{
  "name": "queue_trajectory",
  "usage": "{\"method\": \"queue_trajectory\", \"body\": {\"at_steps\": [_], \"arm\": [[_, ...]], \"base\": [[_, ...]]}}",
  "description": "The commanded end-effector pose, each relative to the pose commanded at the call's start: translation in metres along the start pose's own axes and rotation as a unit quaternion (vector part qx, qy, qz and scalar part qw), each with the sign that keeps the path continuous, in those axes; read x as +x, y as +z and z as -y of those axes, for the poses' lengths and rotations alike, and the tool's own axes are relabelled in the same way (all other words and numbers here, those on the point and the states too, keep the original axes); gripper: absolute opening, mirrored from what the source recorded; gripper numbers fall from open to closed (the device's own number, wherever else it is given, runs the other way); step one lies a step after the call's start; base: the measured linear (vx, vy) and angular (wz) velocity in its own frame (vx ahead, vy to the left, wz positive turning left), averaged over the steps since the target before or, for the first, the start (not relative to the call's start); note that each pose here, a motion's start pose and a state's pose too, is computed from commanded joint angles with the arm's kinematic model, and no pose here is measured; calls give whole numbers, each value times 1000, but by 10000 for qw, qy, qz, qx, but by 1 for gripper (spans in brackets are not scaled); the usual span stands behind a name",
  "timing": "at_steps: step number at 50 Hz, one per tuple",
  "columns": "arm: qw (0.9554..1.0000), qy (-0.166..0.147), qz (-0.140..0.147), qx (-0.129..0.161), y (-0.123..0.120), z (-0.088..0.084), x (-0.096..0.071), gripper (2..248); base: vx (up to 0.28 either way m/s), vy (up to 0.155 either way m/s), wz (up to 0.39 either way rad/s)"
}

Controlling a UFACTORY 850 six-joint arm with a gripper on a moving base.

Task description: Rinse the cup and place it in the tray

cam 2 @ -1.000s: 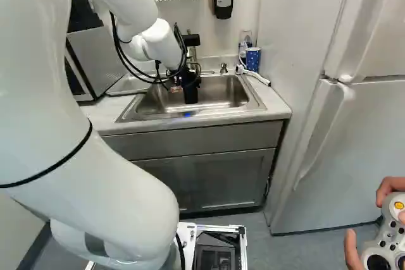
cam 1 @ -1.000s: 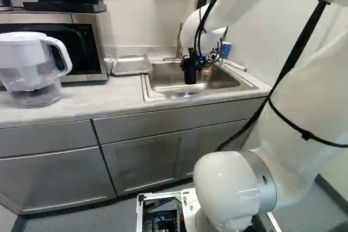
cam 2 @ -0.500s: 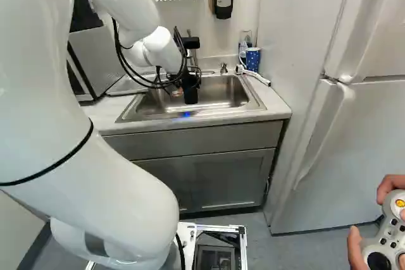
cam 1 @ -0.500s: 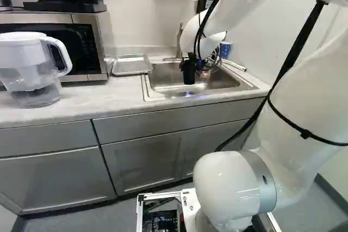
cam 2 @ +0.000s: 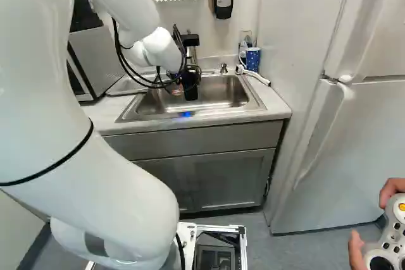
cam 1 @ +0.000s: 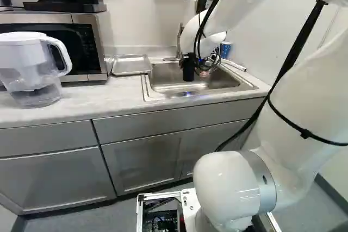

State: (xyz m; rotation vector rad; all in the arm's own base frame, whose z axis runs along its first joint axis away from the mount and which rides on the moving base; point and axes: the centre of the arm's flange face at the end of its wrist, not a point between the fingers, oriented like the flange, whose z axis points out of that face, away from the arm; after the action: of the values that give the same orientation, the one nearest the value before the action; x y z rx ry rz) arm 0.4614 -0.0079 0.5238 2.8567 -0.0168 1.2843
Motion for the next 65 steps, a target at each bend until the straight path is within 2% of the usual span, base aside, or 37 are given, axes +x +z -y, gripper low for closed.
{"method": "queue_trajectory", "body": {"at_steps": [65], "arm": [[10000, 0, 0, 0, 0, 0, 0, 123]], "base": [[0, 0, 0]]}}
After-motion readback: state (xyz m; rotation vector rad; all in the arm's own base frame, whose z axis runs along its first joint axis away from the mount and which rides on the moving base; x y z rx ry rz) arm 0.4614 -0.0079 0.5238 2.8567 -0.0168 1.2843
